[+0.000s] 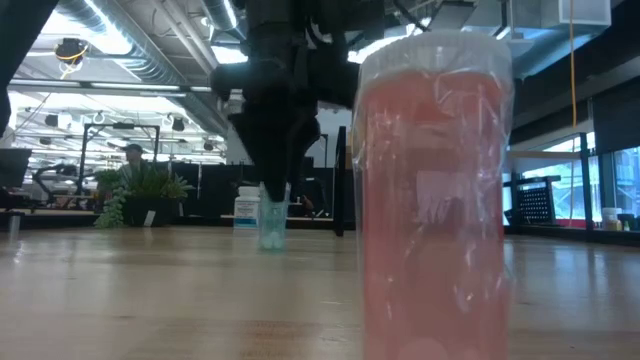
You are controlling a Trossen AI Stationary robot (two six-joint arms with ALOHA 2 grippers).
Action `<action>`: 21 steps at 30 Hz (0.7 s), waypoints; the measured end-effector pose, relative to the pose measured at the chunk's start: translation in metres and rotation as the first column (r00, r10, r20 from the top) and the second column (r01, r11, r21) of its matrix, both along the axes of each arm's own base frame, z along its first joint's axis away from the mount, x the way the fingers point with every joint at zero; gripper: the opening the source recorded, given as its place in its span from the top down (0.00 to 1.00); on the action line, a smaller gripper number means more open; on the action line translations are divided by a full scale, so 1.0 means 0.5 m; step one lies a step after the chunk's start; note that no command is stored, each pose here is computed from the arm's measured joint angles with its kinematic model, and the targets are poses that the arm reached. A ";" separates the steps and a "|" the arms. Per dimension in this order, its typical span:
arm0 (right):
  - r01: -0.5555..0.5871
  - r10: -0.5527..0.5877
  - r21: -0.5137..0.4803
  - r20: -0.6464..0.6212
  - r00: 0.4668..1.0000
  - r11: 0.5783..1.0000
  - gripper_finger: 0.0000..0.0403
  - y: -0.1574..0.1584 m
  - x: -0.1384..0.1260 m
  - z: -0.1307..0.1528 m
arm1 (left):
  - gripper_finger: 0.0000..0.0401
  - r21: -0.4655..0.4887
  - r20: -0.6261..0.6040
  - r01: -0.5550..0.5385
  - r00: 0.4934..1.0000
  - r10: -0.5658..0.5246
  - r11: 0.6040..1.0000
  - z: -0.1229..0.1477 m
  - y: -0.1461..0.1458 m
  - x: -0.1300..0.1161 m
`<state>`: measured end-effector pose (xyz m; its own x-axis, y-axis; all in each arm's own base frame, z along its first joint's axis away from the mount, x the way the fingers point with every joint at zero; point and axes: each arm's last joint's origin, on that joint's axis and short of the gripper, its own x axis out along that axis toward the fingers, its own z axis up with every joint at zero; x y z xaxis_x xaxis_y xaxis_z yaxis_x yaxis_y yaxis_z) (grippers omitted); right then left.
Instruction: Pick and place medicine bottles onto shelf by color
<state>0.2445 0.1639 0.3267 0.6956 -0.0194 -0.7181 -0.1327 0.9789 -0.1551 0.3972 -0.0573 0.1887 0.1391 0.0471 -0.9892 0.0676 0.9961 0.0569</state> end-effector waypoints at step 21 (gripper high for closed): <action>0.000 0.000 0.000 0.000 1.000 1.000 0.50 0.000 0.000 0.000 | 0.37 0.101 -0.047 -0.066 0.996 0.071 0.993 0.126 -0.025 -0.016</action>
<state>0.2445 0.1639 0.3267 0.6957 -0.0196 -0.7181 -0.1328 0.9789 -0.1555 0.3890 -0.0696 0.2519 0.0820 0.1530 -0.9848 0.0048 0.9881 0.1539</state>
